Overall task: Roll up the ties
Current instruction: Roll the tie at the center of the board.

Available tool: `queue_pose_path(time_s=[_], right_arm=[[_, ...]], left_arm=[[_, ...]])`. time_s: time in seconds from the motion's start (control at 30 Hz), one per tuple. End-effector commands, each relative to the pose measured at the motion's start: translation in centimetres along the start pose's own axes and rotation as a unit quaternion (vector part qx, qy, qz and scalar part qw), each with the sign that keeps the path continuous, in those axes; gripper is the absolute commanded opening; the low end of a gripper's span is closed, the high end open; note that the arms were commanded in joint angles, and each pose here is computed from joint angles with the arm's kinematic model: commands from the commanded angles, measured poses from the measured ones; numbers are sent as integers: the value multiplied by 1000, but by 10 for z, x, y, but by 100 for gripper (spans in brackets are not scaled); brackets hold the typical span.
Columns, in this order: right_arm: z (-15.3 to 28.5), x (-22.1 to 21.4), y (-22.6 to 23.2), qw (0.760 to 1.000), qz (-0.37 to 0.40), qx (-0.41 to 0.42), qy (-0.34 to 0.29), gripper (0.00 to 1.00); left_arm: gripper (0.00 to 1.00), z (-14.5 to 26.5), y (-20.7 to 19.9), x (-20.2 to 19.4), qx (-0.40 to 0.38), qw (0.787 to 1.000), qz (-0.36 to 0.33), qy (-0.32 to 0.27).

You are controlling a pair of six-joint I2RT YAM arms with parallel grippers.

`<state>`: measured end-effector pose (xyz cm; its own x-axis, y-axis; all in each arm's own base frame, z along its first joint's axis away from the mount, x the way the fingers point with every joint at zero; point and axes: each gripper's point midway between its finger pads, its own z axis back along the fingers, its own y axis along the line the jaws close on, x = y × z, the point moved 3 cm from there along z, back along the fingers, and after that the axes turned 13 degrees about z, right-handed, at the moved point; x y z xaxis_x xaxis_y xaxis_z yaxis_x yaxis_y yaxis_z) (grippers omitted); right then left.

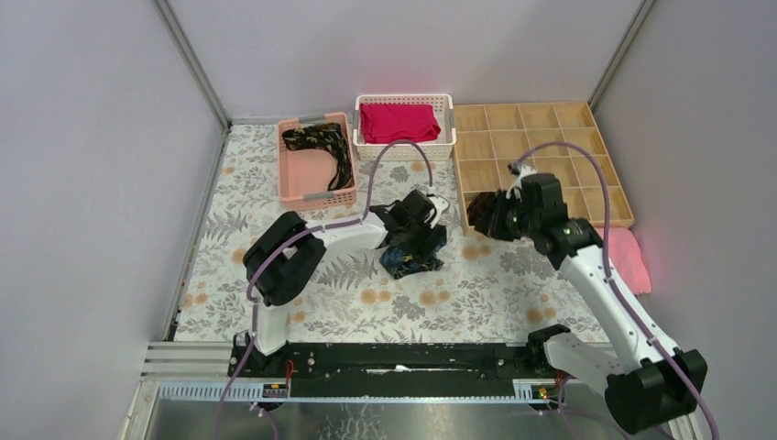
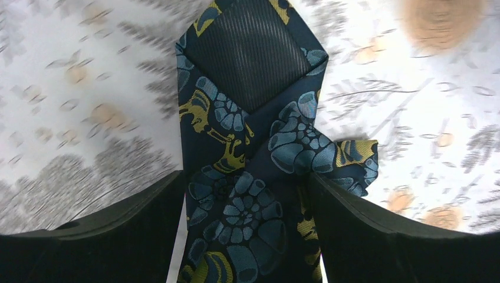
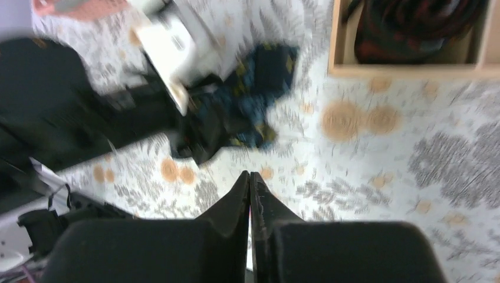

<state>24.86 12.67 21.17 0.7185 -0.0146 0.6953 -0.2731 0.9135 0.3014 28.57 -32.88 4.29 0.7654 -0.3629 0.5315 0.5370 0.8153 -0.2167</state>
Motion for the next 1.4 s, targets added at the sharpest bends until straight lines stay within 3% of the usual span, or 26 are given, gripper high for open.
queue_pose_path(time_s=[0.0, 0.13, 0.3, 0.57, 0.83, 1.0, 1.17, 1.37], right_arm=[[-11, -63, 11, 994, -43, 65, 73, 0], [-23, -105, 14, 990, -53, 83, 105, 0], [-44, -130, 33, 986, -27, 93, 135, 0], [-91, -145, 32, 981, -27, 95, 167, 0], [-126, -148, 32, 978, -28, 93, 184, 0], [-155, -145, 37, 975, -32, 104, 194, 0], [-170, -133, 42, 976, -30, 108, 187, 0], [-180, -104, 49, 980, -14, 107, 167, 0]], left_arm=[[82, 25, 38, -8, 74, 995, 50, 37], [82, 38, 31, 14, 50, 998, 49, 11], [82, 41, 31, 14, 44, 997, 60, 11], [89, 70, 41, 37, 70, 993, 90, -39], [94, 95, 76, 40, 116, 979, 148, -79], [90, 85, 124, 22, 140, 960, 236, -60], [84, 57, 140, -1, 166, 958, 234, -14], [77, 29, 135, -19, 135, 962, 238, 23]])
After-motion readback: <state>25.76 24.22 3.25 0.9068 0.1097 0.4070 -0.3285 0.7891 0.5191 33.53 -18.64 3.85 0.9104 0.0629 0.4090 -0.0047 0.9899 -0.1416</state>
